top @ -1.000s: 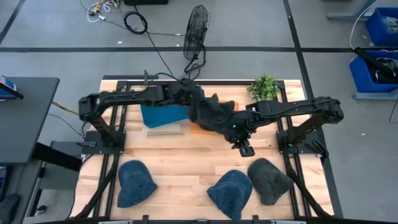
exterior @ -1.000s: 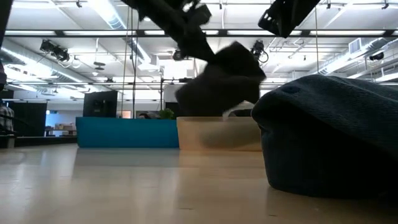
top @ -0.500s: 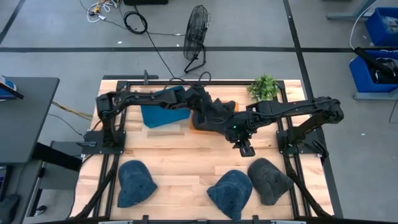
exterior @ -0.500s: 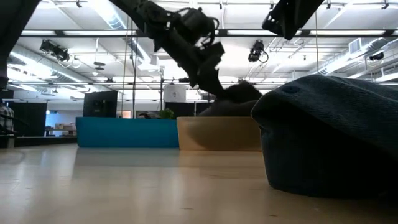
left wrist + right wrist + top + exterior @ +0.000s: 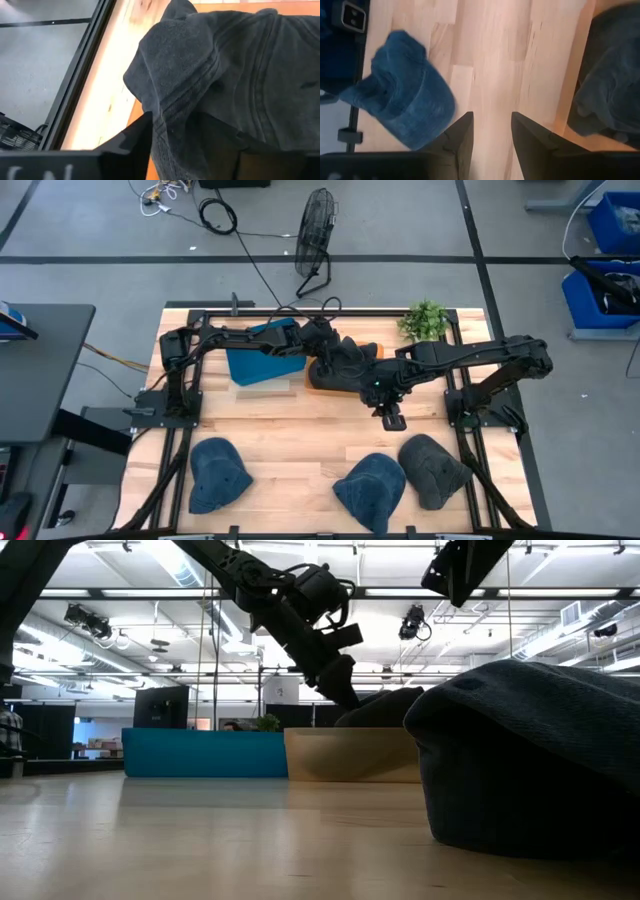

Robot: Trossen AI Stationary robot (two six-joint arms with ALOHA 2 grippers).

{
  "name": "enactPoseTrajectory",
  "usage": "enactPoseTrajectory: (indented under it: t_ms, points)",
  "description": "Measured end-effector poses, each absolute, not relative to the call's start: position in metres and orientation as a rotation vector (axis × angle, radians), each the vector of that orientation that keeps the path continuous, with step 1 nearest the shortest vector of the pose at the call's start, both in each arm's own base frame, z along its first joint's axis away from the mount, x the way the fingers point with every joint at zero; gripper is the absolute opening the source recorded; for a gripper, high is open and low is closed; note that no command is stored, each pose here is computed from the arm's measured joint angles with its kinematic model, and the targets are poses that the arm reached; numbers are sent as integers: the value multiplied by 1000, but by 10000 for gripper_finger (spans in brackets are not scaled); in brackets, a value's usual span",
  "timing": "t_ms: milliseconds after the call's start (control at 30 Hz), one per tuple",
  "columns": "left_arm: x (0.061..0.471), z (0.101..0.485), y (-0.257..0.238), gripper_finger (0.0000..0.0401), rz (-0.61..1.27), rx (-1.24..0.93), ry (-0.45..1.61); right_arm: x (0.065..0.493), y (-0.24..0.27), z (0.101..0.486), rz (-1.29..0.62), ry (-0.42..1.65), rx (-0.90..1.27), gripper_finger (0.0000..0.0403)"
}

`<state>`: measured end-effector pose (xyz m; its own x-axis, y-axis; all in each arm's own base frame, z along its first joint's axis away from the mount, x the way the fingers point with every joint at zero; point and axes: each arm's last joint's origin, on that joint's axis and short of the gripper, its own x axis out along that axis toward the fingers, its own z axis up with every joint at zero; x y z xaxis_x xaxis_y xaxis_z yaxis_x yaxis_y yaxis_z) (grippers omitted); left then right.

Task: Pick & Place hat
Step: Put the left black cap into the orange bin, then put the black cap into the orange bin

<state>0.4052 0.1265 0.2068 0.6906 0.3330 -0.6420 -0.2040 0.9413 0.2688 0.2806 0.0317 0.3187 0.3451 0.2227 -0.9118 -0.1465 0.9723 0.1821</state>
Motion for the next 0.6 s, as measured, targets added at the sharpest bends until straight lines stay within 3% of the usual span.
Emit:
enactPoseTrajectory:
  t_ms: [267, 467, 600]
  points:
    - [376, 271, 113, 182, 306, 181, 673, 285, 31, 320, 192, 1155, 105, 135]
    - [326, 333, 97, 164, 302, 189, 625, 269, 32, 315, 60, 1349, 291, 135]
    - [297, 356, 88, 152, 299, 189, 625, 254, 44, 313, 89, 1500, 321, 135]
